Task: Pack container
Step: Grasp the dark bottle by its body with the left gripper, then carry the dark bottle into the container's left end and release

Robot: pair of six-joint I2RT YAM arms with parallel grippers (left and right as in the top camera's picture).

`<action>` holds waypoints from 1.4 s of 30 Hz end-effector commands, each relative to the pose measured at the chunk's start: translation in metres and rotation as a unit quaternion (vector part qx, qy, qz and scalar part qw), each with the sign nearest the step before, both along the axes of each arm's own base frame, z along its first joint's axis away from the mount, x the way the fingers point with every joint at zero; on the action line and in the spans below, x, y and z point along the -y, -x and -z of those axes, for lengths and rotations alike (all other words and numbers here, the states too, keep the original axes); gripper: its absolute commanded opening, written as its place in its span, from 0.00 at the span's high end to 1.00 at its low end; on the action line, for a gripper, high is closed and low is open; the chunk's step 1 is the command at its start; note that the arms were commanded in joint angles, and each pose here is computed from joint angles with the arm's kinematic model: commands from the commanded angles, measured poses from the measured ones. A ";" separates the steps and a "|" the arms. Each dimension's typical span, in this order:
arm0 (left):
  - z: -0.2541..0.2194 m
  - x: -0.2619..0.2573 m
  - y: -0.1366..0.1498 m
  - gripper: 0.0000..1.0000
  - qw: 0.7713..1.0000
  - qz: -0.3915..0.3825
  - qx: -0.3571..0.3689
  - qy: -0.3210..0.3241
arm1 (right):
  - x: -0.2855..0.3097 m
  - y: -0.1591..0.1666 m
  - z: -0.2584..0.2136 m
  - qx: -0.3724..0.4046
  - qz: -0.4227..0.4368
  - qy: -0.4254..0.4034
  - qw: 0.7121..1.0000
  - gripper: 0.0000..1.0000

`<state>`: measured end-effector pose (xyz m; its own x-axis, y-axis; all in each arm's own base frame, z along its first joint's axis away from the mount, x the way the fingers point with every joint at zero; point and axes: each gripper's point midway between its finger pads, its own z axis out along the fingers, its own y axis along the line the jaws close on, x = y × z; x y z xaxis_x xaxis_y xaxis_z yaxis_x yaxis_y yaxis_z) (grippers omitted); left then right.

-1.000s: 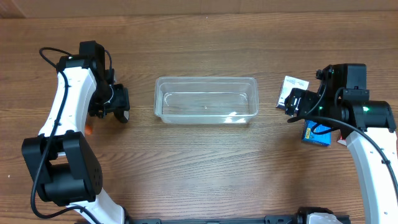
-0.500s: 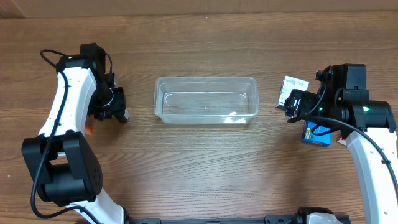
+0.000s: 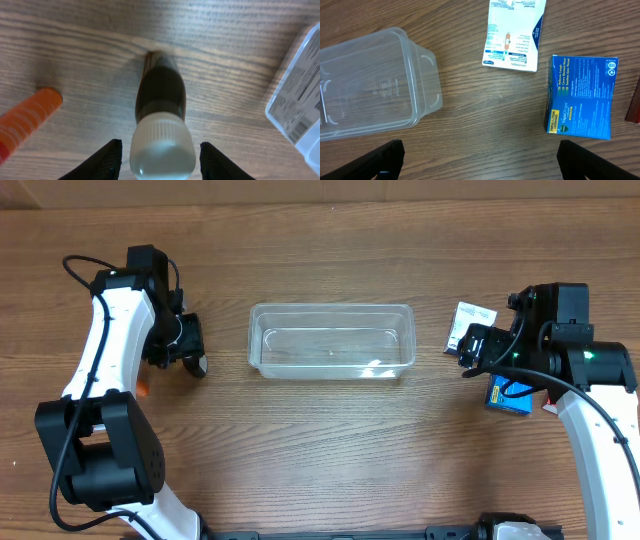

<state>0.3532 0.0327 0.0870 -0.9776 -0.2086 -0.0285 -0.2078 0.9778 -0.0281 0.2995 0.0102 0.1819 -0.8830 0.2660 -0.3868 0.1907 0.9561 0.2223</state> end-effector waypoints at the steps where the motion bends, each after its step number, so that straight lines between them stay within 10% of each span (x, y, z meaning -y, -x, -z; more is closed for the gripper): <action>1: -0.001 -0.002 -0.012 0.49 1.000 -0.001 0.018 -0.005 | 0.001 -0.006 -0.014 0.022 0.004 -0.001 1.000 0.00; 12: -0.001 -0.002 -0.014 0.68 1.000 -0.002 0.022 -0.005 | 0.001 -0.006 -0.015 0.023 0.004 -0.001 1.000 0.00; 19: -0.006 -0.002 -0.016 0.96 1.000 -0.003 0.026 -0.005 | 0.001 -0.006 -0.015 0.022 0.004 -0.001 1.000 0.00; 34: -0.182 0.076 -0.066 0.96 0.977 0.068 0.200 0.002 | 0.001 -0.007 -0.015 0.025 0.004 -0.001 1.000 0.00; 42: -0.182 0.158 -0.056 0.96 0.972 0.107 0.207 0.010 | 0.001 -0.007 -0.015 0.024 0.004 -0.001 1.000 0.00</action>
